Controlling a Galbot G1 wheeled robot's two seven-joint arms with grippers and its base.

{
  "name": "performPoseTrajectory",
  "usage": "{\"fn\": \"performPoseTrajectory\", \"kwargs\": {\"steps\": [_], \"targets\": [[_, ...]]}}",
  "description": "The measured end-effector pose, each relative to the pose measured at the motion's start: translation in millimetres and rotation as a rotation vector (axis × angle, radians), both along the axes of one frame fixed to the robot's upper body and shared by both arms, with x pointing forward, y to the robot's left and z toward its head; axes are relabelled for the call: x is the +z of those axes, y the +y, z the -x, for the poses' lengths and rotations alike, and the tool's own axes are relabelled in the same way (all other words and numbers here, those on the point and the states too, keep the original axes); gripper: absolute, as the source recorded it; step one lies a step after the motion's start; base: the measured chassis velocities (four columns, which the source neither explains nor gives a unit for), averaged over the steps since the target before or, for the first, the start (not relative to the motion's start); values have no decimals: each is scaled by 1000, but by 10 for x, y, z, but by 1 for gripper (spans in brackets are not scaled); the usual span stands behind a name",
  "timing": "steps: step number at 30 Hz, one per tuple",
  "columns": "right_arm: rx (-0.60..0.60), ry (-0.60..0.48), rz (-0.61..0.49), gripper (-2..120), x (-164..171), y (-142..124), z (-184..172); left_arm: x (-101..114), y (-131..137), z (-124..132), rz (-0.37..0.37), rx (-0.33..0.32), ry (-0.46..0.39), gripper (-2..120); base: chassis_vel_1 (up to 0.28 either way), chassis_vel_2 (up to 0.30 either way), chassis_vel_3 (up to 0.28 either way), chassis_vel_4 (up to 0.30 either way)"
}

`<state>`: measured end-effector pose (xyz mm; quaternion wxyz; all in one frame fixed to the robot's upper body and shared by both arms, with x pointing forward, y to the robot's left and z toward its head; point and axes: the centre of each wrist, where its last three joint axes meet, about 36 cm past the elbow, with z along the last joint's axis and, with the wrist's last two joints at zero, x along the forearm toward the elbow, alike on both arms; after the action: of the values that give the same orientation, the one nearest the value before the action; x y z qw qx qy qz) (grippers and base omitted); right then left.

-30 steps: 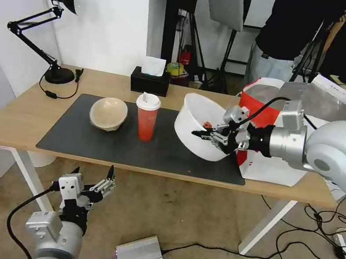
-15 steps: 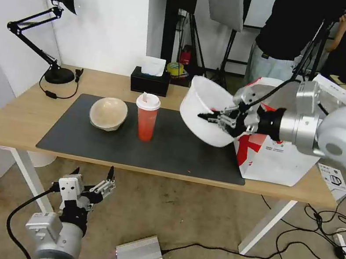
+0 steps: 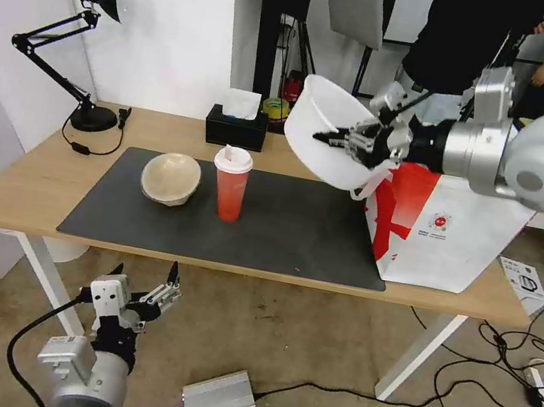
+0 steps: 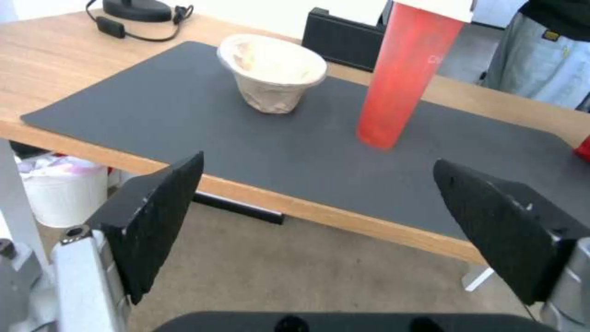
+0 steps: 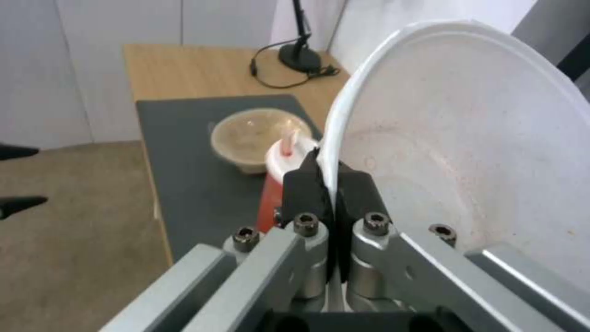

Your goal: Pick up the trash from the table and place it into the takeout bag.

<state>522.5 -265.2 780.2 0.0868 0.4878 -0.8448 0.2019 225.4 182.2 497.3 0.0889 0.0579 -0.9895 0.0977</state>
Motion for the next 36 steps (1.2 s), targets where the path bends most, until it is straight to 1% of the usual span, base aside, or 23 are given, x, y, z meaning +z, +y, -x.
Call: {"fn": "performPoseTrajectory", "kwargs": {"steps": [3,9,13,21,31,33,35,36], "targets": [[-9,-9,-6,0,108,11,-85,6,2,-2,0,0,-3,100,0,0,0,0],[-22,-12,-12,0,166,9,-169,11,7,-11,3,-5,-12,100,0,0,0,0],[-44,-14,-17,0,208,-44,-232,14,17,-16,-23,-28,-34,100,0,0,0,0],[-73,-23,-23,0,290,-139,-286,16,22,-19,-32,-35,-41,100,0,0,0,0],[-130,-16,-26,0,294,-343,-343,12,27,-23,-35,-42,-43,100,0,0,0,0],[-156,-10,-26,0,279,-446,-359,11,29,-22,-35,-44,-44,100,0,0,0,0],[-156,-10,-26,0,279,-446,-359,11,29,-22,-35,-44,-44,100,0,0,0,0],[-170,-6,-26,0,265,-501,-364,10,30,-21,-36,-45,-45,100,0,0,0,0]]}}
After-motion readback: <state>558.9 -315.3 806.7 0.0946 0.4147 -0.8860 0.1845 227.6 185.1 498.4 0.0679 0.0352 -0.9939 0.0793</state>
